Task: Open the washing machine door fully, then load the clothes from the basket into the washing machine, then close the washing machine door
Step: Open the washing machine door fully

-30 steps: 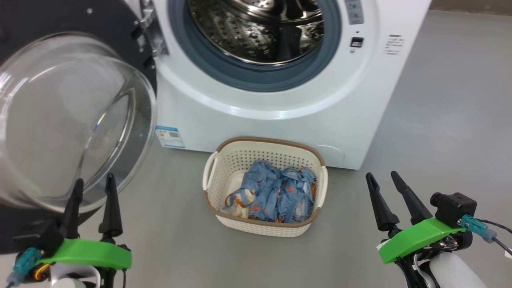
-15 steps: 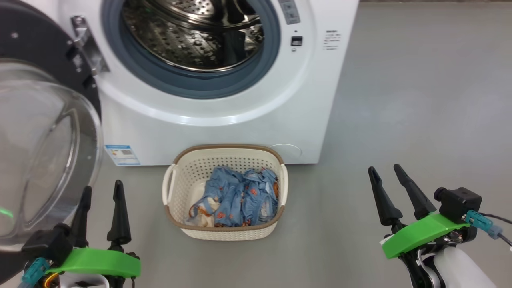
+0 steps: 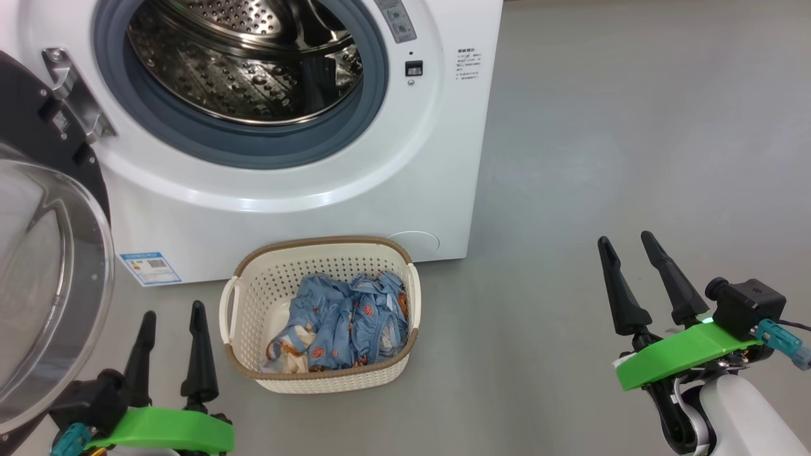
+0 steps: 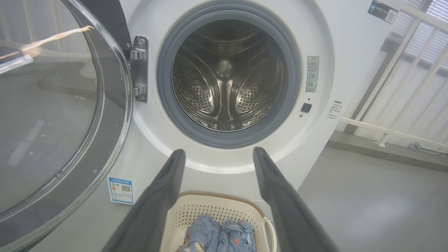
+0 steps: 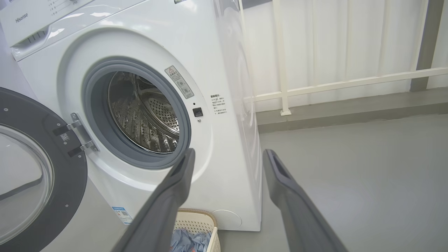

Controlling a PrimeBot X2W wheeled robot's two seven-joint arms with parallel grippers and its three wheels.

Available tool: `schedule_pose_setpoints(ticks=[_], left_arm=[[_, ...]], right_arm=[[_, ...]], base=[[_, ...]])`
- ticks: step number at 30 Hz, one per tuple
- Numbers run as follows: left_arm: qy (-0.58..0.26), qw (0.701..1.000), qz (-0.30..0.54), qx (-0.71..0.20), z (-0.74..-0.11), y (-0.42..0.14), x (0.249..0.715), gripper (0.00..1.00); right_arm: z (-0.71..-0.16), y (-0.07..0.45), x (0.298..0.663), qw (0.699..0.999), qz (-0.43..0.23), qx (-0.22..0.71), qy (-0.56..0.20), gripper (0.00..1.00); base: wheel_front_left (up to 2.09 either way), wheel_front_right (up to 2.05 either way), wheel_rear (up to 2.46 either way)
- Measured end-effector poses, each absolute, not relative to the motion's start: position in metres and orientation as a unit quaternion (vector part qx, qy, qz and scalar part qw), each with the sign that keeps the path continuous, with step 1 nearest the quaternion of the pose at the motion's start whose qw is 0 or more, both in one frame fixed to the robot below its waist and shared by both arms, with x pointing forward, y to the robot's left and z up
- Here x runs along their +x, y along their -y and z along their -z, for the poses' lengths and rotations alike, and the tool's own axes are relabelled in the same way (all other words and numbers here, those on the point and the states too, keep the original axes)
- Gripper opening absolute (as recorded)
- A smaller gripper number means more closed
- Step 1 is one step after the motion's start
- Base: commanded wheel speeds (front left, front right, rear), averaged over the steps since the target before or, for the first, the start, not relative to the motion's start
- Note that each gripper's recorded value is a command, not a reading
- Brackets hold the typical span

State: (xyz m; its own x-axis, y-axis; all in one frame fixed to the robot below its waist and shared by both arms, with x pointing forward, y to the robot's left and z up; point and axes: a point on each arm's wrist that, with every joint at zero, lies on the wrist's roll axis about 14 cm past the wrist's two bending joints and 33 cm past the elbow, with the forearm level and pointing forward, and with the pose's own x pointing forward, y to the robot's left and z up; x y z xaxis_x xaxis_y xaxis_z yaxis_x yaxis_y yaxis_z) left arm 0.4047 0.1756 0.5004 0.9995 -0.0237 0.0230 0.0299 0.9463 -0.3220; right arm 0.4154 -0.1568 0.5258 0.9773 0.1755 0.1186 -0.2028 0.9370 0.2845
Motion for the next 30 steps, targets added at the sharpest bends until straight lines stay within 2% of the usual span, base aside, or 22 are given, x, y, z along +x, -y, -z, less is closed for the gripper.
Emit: schedule_pose_setpoints(ticks=[30], left_arm=[[0.006, 0.987, 0.027, -0.157, -0.496, -0.167, 0.409, 1.00]], right_arm=[[-0.513, 0.171, 0.415, 0.989, -0.076, 0.126, 0.031, 1.00]], base=[[0.00, 0.00, 0.00]])
